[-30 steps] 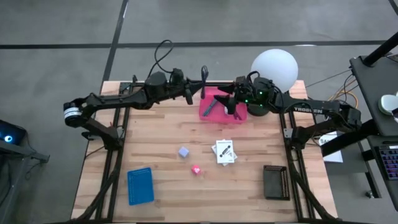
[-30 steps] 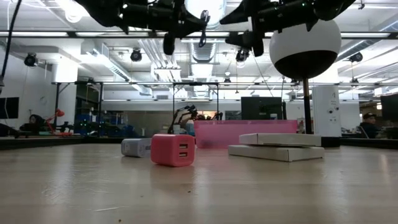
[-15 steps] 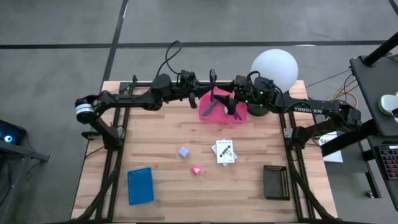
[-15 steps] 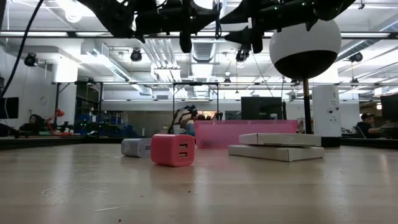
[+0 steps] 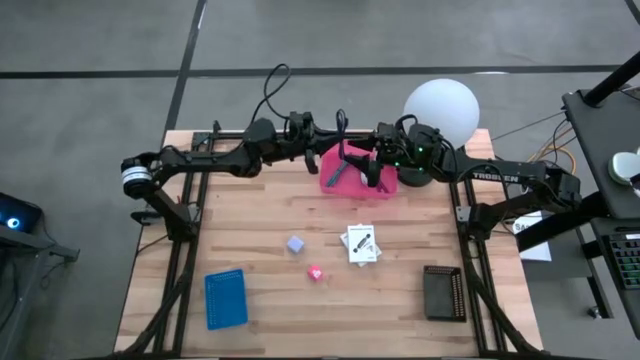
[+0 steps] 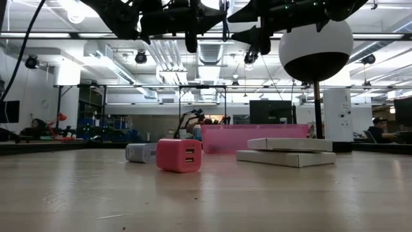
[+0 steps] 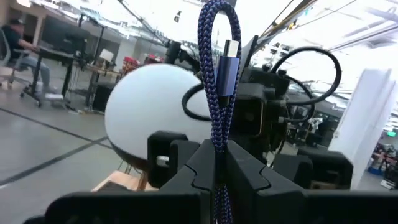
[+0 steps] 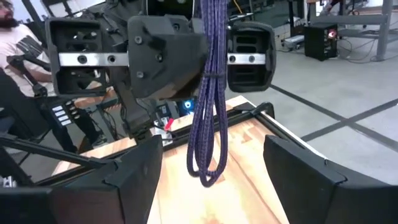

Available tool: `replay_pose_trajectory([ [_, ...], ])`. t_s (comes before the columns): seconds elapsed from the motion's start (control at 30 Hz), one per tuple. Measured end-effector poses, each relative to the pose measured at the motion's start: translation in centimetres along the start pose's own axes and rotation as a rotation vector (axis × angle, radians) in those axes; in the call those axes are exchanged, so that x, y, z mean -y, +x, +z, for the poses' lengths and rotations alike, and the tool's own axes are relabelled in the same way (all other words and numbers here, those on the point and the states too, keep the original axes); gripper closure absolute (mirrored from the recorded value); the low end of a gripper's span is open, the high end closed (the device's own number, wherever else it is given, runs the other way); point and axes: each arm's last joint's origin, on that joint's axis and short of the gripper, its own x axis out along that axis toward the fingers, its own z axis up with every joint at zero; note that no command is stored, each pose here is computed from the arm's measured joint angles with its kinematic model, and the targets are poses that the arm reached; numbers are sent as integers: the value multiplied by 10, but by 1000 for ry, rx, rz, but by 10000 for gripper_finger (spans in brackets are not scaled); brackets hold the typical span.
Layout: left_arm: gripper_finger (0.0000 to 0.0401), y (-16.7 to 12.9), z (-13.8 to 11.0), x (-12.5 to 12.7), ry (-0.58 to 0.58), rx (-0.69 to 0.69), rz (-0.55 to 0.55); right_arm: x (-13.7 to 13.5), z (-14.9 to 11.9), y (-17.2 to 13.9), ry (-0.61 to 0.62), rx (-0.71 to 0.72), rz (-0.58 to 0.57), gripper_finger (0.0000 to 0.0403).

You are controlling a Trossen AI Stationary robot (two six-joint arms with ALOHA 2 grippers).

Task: Pick and place items into bin
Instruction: Put the blue charger cable into the pink bin

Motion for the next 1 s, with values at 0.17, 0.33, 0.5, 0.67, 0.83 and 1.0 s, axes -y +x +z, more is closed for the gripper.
replay_pose_trajectory([
  [0.17,398,0,1,0,30,19,22,0,1,0,-3,11,1,145],
  [0.33,398,0,1,0,31,21,25,0,1,0,-6,14,-5,146],
  [0.5,398,0,1,0,31,22,28,1,3,3,-33,59,-29,150],
  [0.67,398,0,1,0,29,22,29,6,-5,16,-32,65,-29,147],
  [0.83,398,0,1,0,22,21,28,8,-9,19,-10,49,-33,155],
  [1.0,398,0,1,0,21,20,29,8,-6,17,-10,68,-56,181],
])
